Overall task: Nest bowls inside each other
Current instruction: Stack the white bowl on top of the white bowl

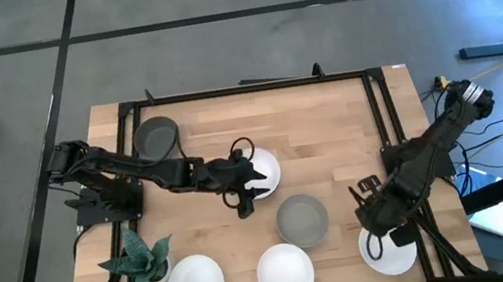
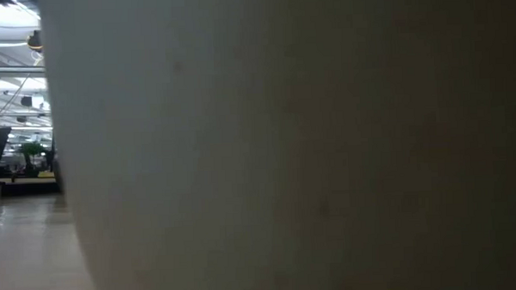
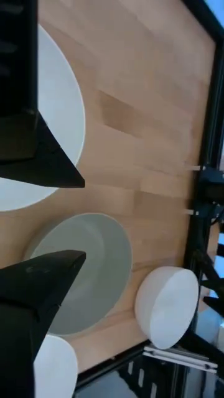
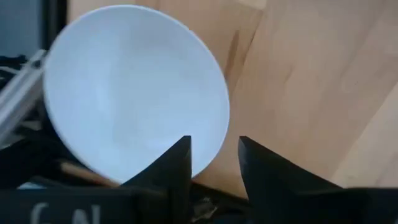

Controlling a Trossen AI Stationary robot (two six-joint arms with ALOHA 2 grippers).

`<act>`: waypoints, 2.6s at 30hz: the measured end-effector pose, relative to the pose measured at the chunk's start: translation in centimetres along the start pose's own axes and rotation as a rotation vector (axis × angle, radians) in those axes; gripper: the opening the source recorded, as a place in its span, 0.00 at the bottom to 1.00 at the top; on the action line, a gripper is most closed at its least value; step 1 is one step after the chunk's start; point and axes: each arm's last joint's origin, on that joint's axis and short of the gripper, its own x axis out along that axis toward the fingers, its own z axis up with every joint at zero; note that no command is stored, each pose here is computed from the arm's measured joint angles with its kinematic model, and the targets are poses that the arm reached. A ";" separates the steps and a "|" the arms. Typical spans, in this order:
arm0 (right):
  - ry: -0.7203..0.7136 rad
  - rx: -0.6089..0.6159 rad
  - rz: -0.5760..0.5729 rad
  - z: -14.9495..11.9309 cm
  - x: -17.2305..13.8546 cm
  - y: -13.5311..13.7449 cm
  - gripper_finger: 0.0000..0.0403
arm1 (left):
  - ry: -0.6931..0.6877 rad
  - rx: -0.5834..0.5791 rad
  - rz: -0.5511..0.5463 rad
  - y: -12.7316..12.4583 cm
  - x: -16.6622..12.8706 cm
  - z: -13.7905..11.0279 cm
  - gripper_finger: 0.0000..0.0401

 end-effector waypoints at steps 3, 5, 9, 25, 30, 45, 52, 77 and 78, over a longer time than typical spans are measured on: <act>-0.010 -0.014 -0.026 0.2 0.6 0.6 0.33 | -0.021 -0.017 0.010 -0.6 -0.1 0.0 0.42; -0.042 -0.003 -0.025 0.5 0.7 1.0 0.33 | -0.024 -0.035 0.008 -1.1 -0.2 -0.1 0.42; -0.110 0.006 -0.062 0.6 0.9 1.7 0.33 | -0.030 -0.051 0.007 -2.0 -0.4 -0.3 0.42; -0.148 0.008 -0.088 0.4 3.4 1.8 0.33 | -0.051 -0.062 0.025 -4.3 -1.0 -0.9 0.42; -0.112 0.018 -0.101 -0.2 4.7 1.2 0.33 | -0.051 -0.081 0.024 -4.4 -1.1 -0.9 0.42; -0.099 0.021 -0.083 -0.7 6.4 0.7 0.22 | -0.052 -0.087 0.026 -4.4 -1.0 -0.9 0.42; -0.105 0.034 -0.086 -0.5 6.3 0.3 0.02 | -0.059 -0.086 0.047 -4.3 -1.0 -0.9 0.42; -0.271 0.209 -0.092 2.3 -2.2 -7.8 0.01 | -0.076 0.013 0.054 -3.7 -4.1 0.5 0.42; -0.295 0.220 -0.106 2.6 -2.8 -8.4 0.00 | -0.066 0.017 0.070 -3.5 -4.5 0.5 0.42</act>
